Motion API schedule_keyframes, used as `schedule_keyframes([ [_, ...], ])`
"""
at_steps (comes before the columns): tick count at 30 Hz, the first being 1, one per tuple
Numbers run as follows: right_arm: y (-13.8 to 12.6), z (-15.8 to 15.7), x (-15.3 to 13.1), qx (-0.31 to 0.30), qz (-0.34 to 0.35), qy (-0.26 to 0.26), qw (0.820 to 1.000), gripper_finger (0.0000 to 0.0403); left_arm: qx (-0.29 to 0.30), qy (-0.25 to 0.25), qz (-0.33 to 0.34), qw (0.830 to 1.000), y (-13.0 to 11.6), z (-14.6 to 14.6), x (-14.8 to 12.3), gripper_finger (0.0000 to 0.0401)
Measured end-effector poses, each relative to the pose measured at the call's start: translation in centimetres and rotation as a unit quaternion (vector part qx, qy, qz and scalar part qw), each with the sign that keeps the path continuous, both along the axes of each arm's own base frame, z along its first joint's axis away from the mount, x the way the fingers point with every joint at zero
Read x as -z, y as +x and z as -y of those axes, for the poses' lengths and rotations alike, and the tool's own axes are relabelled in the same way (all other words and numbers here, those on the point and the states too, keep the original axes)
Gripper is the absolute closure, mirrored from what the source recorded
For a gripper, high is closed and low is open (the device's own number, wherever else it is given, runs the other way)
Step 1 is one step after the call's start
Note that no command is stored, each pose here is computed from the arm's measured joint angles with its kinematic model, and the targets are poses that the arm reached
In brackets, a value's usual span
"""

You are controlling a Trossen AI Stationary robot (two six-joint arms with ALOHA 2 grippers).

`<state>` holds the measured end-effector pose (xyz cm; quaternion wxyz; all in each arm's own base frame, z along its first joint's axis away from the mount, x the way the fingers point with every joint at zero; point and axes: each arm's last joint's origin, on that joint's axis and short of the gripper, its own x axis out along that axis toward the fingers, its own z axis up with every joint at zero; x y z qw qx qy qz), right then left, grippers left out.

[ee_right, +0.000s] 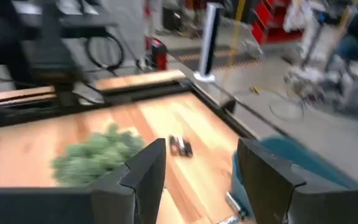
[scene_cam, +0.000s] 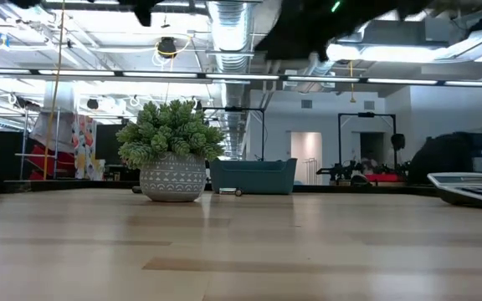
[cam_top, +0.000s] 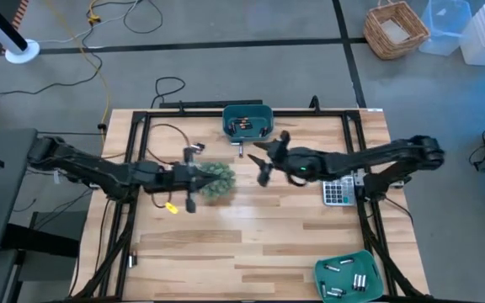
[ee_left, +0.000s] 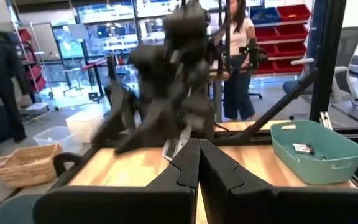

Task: Sort batteries
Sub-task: Put the silver battery into the green bin

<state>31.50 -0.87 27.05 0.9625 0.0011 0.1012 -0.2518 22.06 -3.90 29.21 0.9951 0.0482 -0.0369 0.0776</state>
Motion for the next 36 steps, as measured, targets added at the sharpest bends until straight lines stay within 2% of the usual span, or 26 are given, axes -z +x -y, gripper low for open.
schedule_keyframes([
  [3,1.8,1.6,2.5,0.031,0.006,0.027,0.999,0.0188,-0.005,0.003,-0.012,1.000,-1.7,-0.4,0.3,0.0401],
  [6,3.1,3.1,5.6,0.054,-0.024,0.032,0.998,0.0188,-0.007,0.004,-0.015,1.000,-3.2,-0.8,0.8,0.0401],
  [15,4.4,6.9,12.1,0.127,-0.060,0.095,0.985,0.0188,-0.017,0.003,-0.016,1.000,-7.2,-1.7,2.0,0.0401],
  [22,6.7,6.8,15.3,0.130,-0.083,0.110,0.982,0.0188,-0.019,0.004,0.000,1.000,-8.9,-2.1,2.2,0.0401],
  [26,8.2,6.4,16.1,0.127,-0.075,0.111,0.983,0.0188,-0.019,0.004,0.000,1.000,-9.3,-2.2,2.1,0.0401],
  [36,9.0,6.7,18.5,0.169,-0.110,0.124,0.972,0.0188,-0.019,0.014,-0.005,1.000,-9.3,-2.2,2.2,0.0401],
])
